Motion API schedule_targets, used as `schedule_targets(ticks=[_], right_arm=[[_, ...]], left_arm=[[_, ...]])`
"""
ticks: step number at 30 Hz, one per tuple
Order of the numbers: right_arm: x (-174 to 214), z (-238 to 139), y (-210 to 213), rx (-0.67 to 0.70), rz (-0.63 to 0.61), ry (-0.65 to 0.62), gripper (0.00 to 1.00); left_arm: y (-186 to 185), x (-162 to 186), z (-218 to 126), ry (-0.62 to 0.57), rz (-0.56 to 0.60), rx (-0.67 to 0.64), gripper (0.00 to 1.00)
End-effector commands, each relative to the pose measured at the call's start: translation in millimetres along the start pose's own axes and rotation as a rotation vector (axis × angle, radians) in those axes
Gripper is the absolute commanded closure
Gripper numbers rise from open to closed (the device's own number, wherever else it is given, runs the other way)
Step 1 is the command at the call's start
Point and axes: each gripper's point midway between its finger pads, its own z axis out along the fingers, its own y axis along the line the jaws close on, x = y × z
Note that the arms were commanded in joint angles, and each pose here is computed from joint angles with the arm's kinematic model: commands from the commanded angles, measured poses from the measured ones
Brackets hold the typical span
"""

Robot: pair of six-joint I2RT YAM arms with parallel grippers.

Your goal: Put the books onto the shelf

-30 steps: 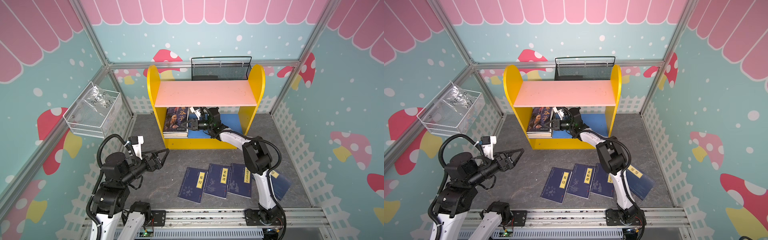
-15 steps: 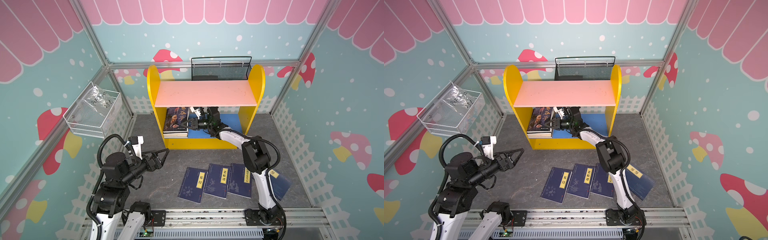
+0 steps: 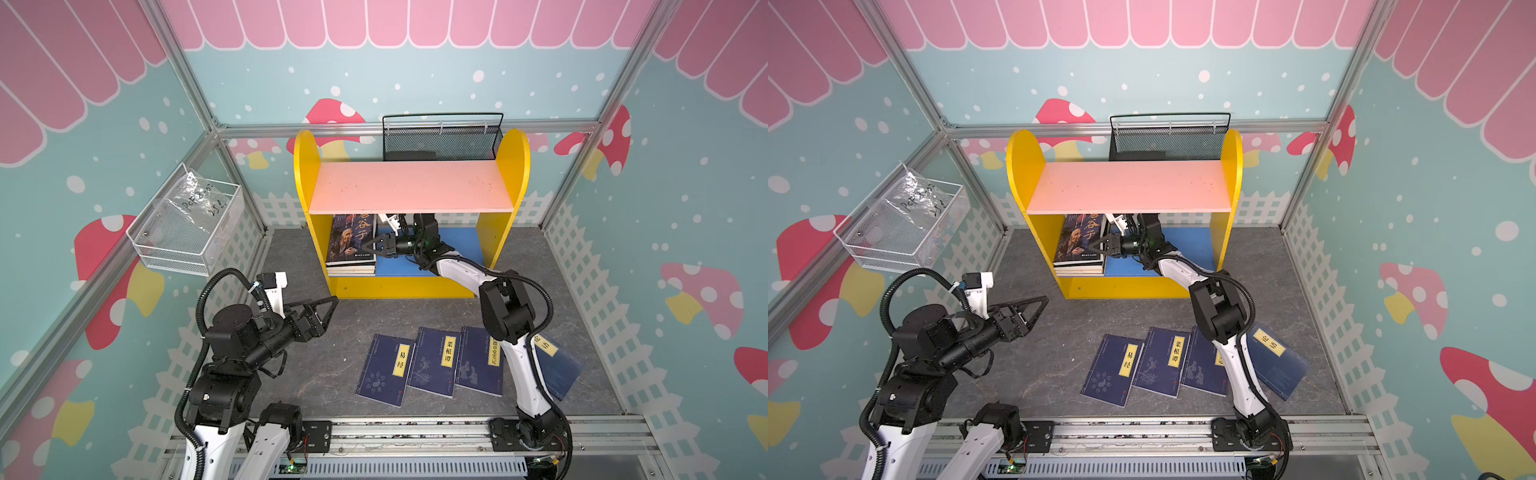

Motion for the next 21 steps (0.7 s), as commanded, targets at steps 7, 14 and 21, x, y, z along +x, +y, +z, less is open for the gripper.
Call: schedule_targets(ticks=[7, 14, 21], right_arm=[[-6, 13, -1, -0.027, -0.051, -0.001, 0.85], [0, 13, 5, -0.045, -0.05, 0.03, 0.85], [1, 9, 16, -0.039, -0.063, 0.024, 0.85]], left_arm=[[5, 1, 2, -0.01, -0.002, -0.013, 0.01], [7, 1, 2, -0.011, -0.003, -0.02, 0.01], [11, 2, 7, -0.007, -0.015, -0.025, 0.0]])
